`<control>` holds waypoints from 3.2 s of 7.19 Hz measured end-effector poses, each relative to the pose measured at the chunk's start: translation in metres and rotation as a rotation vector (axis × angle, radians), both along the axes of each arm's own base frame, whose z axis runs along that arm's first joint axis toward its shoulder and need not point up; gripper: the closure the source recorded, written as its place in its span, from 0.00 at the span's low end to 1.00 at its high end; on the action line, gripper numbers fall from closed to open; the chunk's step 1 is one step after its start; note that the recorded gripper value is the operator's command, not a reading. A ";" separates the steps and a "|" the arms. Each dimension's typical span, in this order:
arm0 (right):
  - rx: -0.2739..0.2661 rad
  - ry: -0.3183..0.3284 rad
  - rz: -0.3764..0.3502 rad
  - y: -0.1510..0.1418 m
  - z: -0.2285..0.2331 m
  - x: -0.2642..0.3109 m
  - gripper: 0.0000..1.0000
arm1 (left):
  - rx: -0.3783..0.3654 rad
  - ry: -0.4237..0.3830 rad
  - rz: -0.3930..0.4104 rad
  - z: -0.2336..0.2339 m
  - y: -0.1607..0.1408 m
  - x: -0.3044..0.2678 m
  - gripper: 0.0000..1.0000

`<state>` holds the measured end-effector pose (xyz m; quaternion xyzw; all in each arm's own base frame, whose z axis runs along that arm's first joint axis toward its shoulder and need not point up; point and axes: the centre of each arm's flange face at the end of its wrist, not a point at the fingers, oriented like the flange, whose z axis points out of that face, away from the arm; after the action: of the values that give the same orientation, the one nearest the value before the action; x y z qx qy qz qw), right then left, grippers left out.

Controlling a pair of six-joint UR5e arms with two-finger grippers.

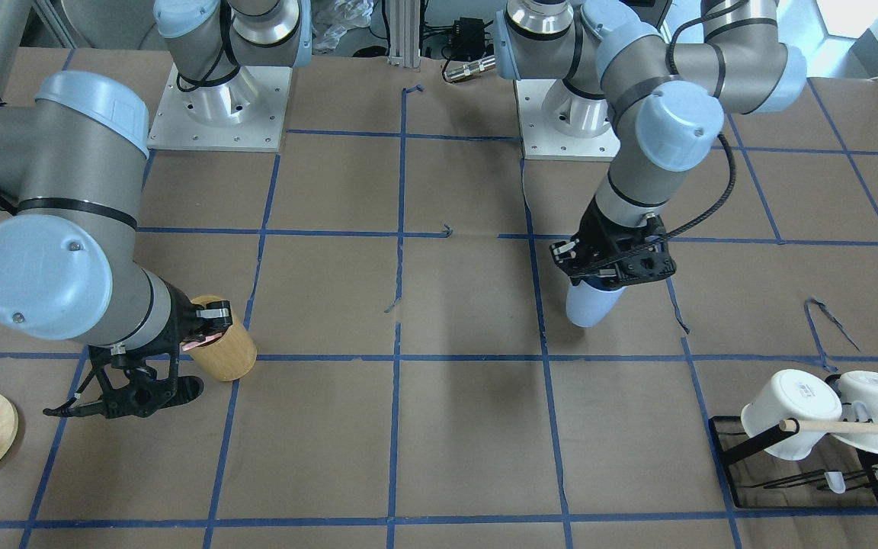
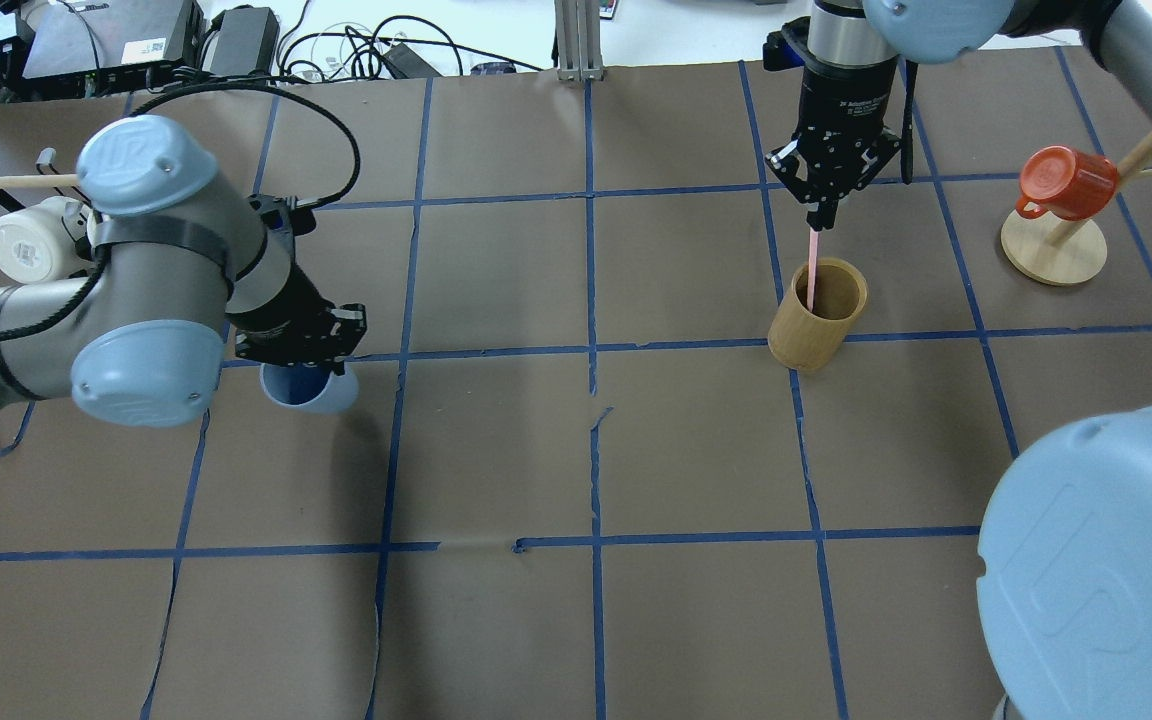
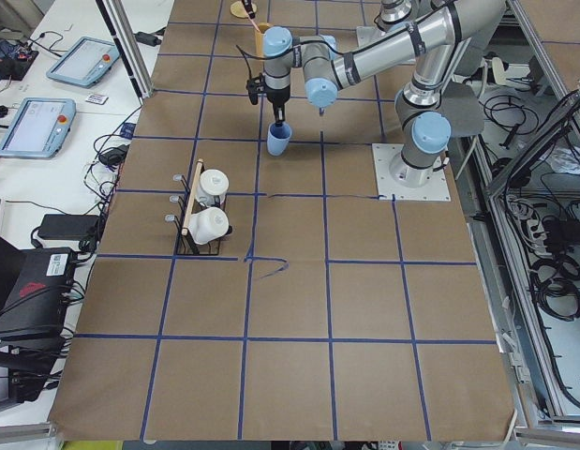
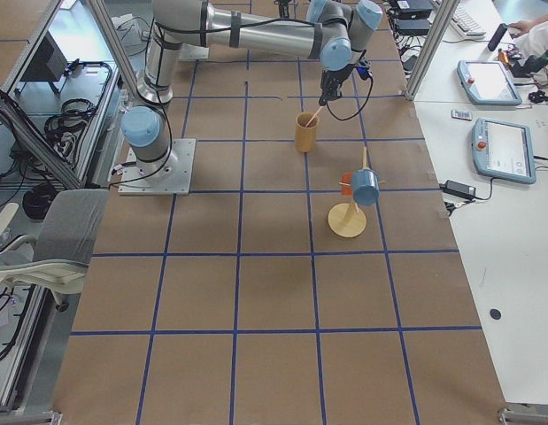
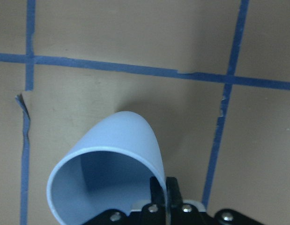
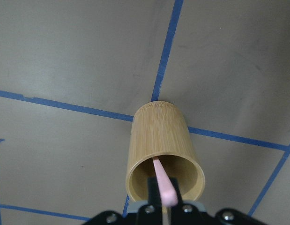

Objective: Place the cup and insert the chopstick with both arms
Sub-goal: 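Carry blue cup toward bamboo cup with left gripper while right lifts chopstick, then release the blue cup upright and raise the left gripper away, then move held chopstick over blue cup with right gripper while left arm retracts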

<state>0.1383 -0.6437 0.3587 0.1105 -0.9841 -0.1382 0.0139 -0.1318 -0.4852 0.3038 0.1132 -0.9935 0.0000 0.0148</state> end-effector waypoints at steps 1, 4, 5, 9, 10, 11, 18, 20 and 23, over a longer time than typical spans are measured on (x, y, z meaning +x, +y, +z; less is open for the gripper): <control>-0.013 -0.002 0.000 0.005 0.013 0.000 0.99 | -0.009 0.009 0.053 0.004 -0.008 -0.044 1.00; -0.128 -0.020 -0.002 0.037 0.090 0.003 1.00 | -0.033 0.098 0.123 0.016 -0.053 -0.146 1.00; -0.172 -0.022 -0.001 0.050 0.117 0.003 1.00 | -0.037 0.113 0.122 0.010 -0.069 -0.167 1.00; -0.285 -0.088 -0.002 0.064 0.159 0.008 1.00 | -0.015 0.150 0.068 -0.021 -0.079 -0.233 0.01; -0.300 -0.097 0.002 0.064 0.163 0.008 1.00 | -0.011 0.145 0.065 -0.026 -0.078 -0.238 0.00; -0.313 -0.100 0.004 0.064 0.166 0.008 1.00 | -0.013 0.142 0.065 -0.026 -0.079 -0.239 0.00; -0.367 -0.170 -0.011 0.063 0.154 0.035 1.00 | -0.106 0.107 -0.181 0.136 -0.061 -0.158 0.00; -0.375 -0.180 -0.037 0.068 0.148 0.060 1.00 | -0.043 0.083 -0.299 0.183 -0.033 -0.091 0.00; -0.416 -0.193 -0.081 0.077 0.131 0.100 1.00 | 0.001 -0.026 -0.284 0.198 -0.005 -0.030 0.00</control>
<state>0.2379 -0.5663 0.4898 0.0784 -0.9918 0.0786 -0.0635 -0.1617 -0.4905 0.5016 -0.0284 -0.9996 -0.0011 0.0017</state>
